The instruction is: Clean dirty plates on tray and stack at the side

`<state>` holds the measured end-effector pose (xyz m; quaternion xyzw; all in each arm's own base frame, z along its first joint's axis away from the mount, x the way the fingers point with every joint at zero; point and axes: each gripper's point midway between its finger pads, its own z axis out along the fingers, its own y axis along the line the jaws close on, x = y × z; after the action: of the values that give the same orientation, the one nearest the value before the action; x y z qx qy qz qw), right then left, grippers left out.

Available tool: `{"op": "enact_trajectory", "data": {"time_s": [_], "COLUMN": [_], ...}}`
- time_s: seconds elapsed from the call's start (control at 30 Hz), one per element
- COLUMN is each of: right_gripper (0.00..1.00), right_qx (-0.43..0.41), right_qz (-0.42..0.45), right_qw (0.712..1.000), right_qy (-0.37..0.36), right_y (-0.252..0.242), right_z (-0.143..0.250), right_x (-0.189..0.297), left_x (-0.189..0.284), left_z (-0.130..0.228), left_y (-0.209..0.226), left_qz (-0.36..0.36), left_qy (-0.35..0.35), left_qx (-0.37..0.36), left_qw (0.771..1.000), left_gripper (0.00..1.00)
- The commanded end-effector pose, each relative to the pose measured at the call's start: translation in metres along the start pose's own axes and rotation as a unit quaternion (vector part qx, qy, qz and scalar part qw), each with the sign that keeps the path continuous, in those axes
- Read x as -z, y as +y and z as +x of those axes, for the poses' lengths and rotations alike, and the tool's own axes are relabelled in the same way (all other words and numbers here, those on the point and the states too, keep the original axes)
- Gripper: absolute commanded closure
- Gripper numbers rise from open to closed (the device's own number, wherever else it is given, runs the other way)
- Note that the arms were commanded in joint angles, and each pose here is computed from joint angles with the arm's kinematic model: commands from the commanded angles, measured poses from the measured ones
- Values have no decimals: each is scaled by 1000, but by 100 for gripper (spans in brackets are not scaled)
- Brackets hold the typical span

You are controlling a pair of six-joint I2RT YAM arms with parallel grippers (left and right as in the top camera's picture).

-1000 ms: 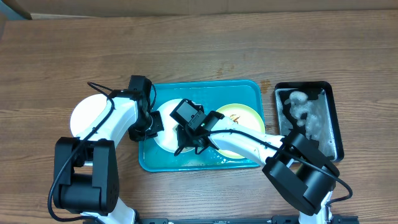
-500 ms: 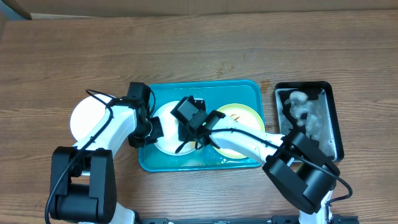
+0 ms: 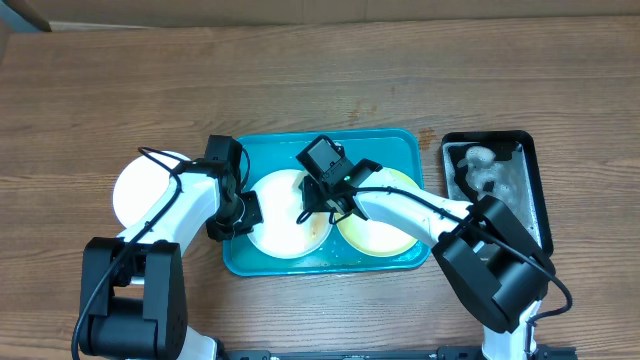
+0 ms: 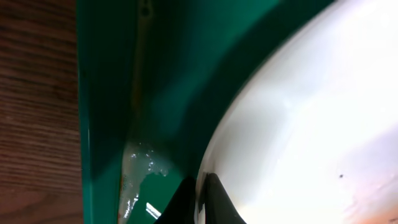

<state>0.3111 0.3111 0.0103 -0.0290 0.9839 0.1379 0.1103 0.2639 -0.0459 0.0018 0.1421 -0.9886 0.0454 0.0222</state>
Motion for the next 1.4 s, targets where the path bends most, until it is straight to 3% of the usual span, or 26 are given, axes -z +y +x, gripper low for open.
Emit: {"op": "enact_trajectory", "data": {"time_s": [0.0,0.4,0.6,0.7,0.83,1.03,1.2,1.37], "right_gripper": [96,96,96,96,96,96,95,91], "right_qx": [15,36,63,74,82,74,53,54], "right_qz": [23,-62,-69,-57,41,133,154,120], "right_qw": [997,972,966,972,987,987,987,990], "right_qy": [66,225,241,216,131,46,-11,-58], "right_y": [-10,26,40,39,6,-35,-51,-44], "right_z": [39,115,137,130,98,54,19,-14], "right_x": [-10,8,11,6,-5,-4,-3,-6], "left_x": [-28,-30,-30,-30,-30,-29,-29,-29], "left_z": [33,30,30,30,30,32,32,32], "left_y": [25,11,10,10,10,11,11,11], "left_qz": [-52,-12,-11,-11,-12,-13,-14,-14], "left_qy": [62,60,59,59,60,63,64,64], "left_qx": [6,13,13,13,13,13,13,13], "left_qw": [997,998,998,998,998,998,998,998], "left_gripper": [96,96,96,96,96,96,96,96]}}
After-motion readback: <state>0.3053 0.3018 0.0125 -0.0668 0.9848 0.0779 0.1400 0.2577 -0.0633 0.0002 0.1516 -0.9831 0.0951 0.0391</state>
